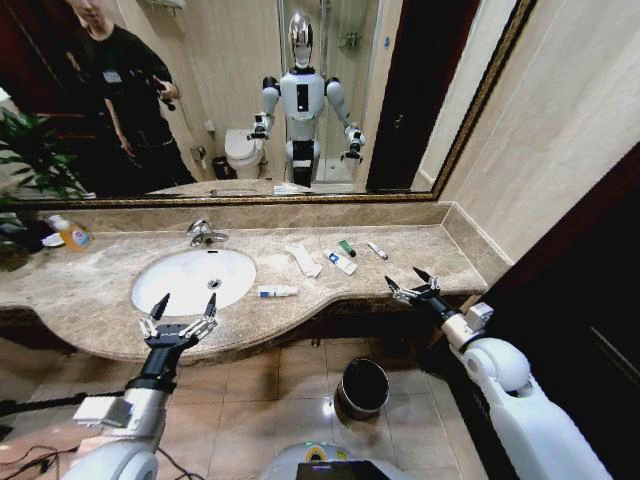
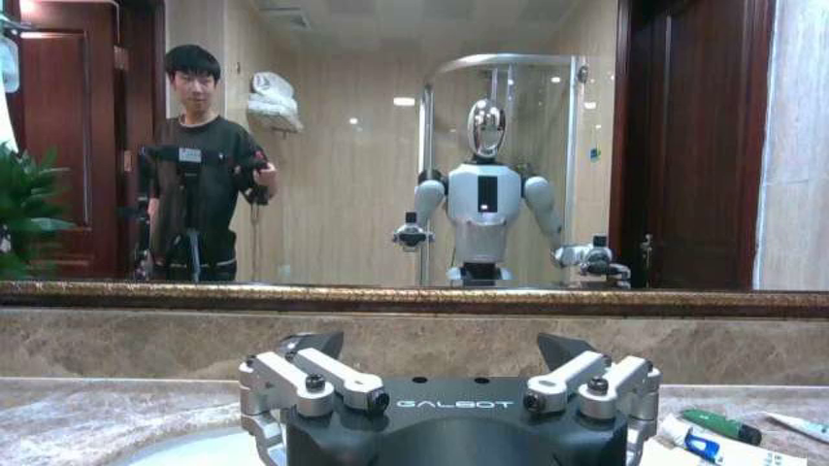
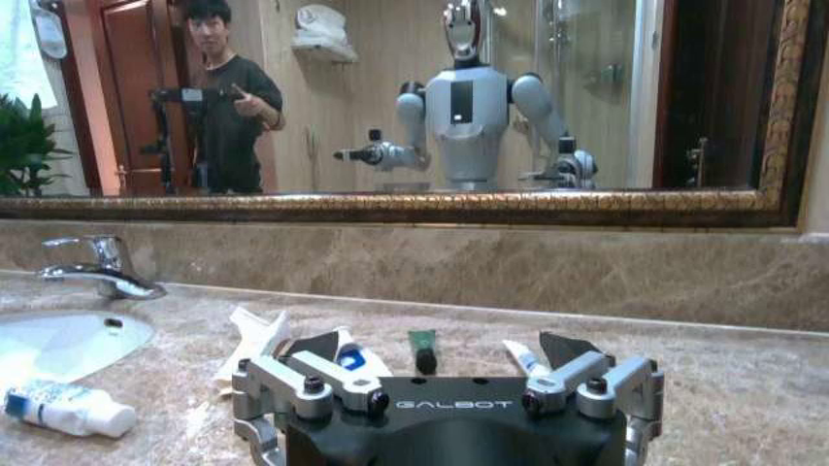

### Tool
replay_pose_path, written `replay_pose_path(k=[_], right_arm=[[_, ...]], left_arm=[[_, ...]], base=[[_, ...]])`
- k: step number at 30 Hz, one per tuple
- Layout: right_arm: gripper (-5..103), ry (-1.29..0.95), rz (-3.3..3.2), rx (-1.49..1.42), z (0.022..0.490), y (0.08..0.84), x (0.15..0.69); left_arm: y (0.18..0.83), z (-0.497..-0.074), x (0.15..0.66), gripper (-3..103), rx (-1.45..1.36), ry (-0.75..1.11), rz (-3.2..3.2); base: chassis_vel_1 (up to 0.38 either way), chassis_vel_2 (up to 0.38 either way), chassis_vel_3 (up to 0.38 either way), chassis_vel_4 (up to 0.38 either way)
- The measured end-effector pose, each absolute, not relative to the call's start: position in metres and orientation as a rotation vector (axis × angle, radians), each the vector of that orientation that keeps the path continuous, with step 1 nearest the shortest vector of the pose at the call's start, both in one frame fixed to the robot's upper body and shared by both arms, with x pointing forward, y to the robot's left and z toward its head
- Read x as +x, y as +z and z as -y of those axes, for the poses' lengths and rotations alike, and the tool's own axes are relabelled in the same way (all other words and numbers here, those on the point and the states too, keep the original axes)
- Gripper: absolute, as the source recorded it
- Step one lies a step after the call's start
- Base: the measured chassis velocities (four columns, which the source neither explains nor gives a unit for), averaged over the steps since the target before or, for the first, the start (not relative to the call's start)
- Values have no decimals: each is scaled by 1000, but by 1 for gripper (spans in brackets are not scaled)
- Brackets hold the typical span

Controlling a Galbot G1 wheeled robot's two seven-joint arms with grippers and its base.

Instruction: Pick up the trash from the sink and place it in the trash bin.

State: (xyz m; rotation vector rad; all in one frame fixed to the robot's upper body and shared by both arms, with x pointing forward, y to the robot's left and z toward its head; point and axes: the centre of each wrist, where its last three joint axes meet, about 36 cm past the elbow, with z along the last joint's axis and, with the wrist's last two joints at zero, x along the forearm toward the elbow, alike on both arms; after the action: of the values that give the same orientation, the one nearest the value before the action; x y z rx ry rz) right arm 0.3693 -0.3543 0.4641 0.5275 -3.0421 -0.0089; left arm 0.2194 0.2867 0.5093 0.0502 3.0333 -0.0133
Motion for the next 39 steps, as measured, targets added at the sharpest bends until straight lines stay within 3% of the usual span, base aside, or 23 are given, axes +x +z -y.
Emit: replay_pose_path(k=[16, 26, 39], right_arm=[[100, 38, 3035, 544, 370, 468, 403], [100, 44, 3019, 549, 380, 462, 445], [100, 52, 2962, 602, 358, 447, 527]], left_arm=[[509, -287, 219, 100, 50, -13, -3033], [509, -287, 219, 100, 50, -13, -3033], [509, -287, 219, 100, 50, -13, -3033]], base=[[0, 0, 0, 0], [0, 0, 0, 0], [0, 0, 0, 0]])
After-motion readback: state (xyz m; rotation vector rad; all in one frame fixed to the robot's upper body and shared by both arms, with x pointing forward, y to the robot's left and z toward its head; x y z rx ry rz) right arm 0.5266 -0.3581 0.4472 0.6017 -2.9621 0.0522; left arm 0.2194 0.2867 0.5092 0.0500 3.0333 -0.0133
